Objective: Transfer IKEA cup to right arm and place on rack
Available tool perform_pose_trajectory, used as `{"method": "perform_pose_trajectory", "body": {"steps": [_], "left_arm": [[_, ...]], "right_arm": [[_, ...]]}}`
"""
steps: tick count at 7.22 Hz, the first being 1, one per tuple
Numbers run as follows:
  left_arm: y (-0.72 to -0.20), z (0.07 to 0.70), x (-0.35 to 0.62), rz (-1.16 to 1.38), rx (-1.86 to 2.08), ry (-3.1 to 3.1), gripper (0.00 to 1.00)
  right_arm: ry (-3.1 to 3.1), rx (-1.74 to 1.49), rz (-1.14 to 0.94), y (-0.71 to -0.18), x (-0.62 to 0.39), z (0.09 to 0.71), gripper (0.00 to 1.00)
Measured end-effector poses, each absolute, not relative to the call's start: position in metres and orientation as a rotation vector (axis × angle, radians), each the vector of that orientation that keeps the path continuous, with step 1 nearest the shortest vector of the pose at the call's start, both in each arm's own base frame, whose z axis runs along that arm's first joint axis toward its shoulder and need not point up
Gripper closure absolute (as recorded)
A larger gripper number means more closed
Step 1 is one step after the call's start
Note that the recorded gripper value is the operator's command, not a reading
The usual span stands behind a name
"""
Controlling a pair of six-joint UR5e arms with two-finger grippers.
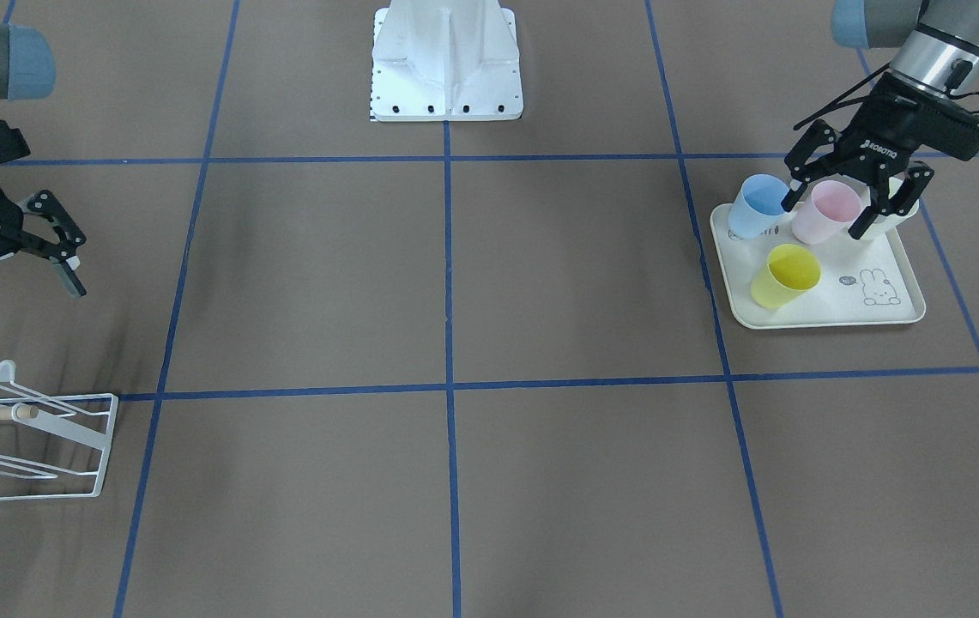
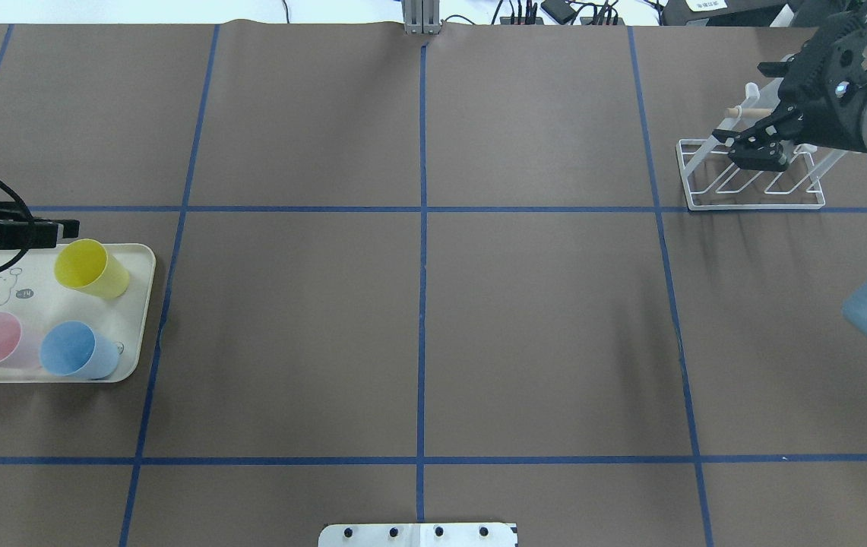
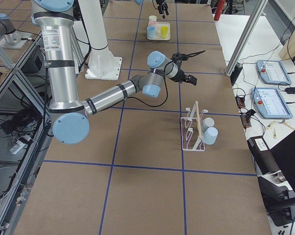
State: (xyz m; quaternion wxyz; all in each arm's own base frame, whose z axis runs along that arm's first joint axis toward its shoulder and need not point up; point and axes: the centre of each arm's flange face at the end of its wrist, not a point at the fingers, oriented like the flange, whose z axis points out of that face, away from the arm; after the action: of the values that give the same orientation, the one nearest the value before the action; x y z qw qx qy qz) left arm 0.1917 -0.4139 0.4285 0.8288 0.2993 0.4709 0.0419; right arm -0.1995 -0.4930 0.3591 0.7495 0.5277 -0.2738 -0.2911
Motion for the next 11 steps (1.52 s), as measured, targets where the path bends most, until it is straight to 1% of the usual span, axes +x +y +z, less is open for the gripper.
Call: {"method": "perform_pose_trajectory", "body": {"steps": [7, 11], "left_arm": [[-0.422, 0.45, 0.195, 0.075, 0.628, 0.958, 0.0], [-0.44, 0.495, 0.217, 0.046, 0.586, 0.882, 0.0]], "right_arm": [[-0.843, 1.084, -0.657, -0.451, -0.274, 0.355, 0.0], [-0.921, 1.087, -0.673, -0.433, -0.296, 0.343, 0.0]]}}
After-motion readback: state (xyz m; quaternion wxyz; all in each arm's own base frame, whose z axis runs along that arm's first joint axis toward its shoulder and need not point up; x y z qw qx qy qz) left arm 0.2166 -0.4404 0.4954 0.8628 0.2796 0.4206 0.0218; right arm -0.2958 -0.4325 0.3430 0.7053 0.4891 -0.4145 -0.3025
